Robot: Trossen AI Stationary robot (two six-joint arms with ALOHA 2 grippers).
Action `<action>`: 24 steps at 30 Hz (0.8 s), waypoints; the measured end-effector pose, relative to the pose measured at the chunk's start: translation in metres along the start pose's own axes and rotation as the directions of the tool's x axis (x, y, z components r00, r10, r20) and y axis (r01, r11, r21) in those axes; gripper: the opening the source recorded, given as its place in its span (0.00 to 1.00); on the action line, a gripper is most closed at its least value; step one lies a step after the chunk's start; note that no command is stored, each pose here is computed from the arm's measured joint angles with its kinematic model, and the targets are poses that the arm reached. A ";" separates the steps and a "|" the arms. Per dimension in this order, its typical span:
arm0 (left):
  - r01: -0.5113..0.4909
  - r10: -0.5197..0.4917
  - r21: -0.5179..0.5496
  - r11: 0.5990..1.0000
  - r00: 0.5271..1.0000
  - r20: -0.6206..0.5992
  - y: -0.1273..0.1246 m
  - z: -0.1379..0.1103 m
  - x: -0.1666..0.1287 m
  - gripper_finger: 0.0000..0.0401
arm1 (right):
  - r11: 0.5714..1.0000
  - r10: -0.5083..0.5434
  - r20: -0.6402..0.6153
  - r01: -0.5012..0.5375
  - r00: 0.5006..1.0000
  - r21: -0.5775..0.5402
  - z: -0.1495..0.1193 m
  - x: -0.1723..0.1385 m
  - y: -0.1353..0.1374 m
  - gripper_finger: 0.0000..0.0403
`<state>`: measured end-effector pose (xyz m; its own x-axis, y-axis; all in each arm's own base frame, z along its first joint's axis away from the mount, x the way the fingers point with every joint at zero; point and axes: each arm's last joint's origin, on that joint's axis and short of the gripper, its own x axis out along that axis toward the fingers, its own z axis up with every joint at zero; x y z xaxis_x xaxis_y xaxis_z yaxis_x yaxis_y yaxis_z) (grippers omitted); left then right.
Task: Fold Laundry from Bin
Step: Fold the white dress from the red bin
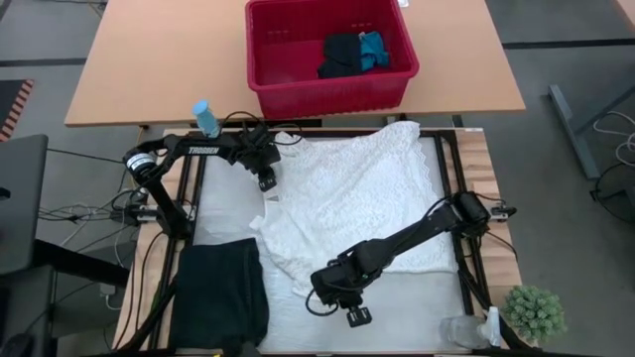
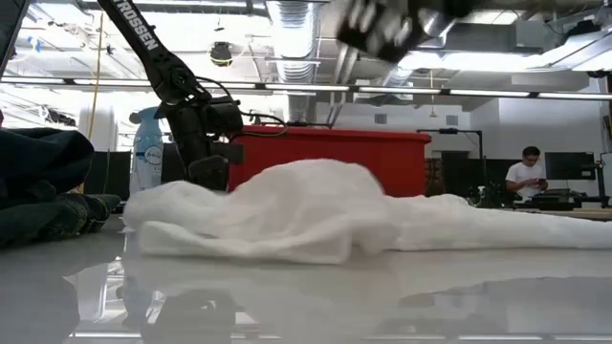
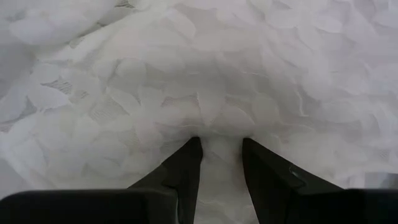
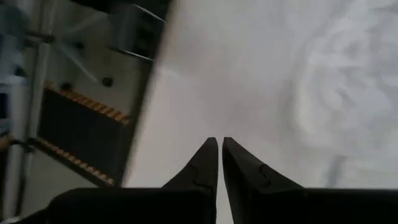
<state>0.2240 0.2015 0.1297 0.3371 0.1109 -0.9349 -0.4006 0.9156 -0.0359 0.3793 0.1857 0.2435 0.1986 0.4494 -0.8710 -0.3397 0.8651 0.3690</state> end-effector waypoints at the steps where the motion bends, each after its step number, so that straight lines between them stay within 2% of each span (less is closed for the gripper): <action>1: 0.000 0.000 0.002 1.000 1.000 0.000 0.000 0.000 0.000 0.28 | 1.000 0.013 0.015 -0.013 1.000 -0.012 0.003 -0.003 0.005 0.12; 5: -0.005 0.005 0.005 1.000 1.000 -0.004 0.000 0.000 0.000 0.28 | 0.999 0.011 0.037 -0.010 0.999 -0.035 0.008 -0.014 0.025 0.11; 9: -0.043 0.043 0.002 0.999 0.998 -0.050 -0.001 -0.001 -0.018 0.28 | 0.994 -0.094 0.113 0.099 0.989 -0.037 0.012 -0.015 0.034 0.10; 11: -0.071 0.072 0.012 0.997 0.995 -0.064 -0.002 0.001 -0.035 0.28 | 0.989 -0.133 0.154 0.141 0.979 -0.036 0.015 -0.015 0.034 0.09; 14: -0.101 0.101 0.018 0.995 0.995 -0.001 -0.005 0.009 -0.070 0.28 | 0.981 -0.183 0.230 0.194 0.956 -0.025 0.022 -0.015 0.030 0.09; 17: -0.109 0.109 0.054 0.993 0.994 0.004 -0.011 0.003 -0.098 0.28 | 0.968 -0.240 0.307 0.251 0.921 0.004 0.029 -0.016 0.022 0.09; 18: -0.138 0.137 0.060 0.989 0.990 0.025 -0.012 0.002 -0.108 0.28 | 0.963 -0.257 0.328 0.268 0.909 0.013 0.031 -0.017 0.019 0.09; 20: -0.177 0.174 0.026 0.984 0.982 0.078 -0.015 -0.001 -0.130 0.28 | 0.960 -0.270 0.370 0.278 0.889 0.031 0.036 -0.020 0.014 0.09; 21: -0.152 0.151 -0.002 0.988 0.984 0.094 -0.018 -0.005 -0.139 0.28 | 0.960 -0.271 0.390 0.279 0.880 0.037 0.038 -0.021 0.012 0.09; 24: 0.032 -0.027 -0.030 0.999 0.986 0.167 -0.035 -0.017 -0.150 0.28 | 0.959 -0.276 0.432 0.276 0.858 0.065 0.046 -0.019 0.000 0.11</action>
<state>0.1727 0.1465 0.2649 0.4850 0.1494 -0.8617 -0.4149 0.9067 -0.0763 0.4179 0.1874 0.2756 0.6616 0.2428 -0.7095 -0.2115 0.9681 0.1340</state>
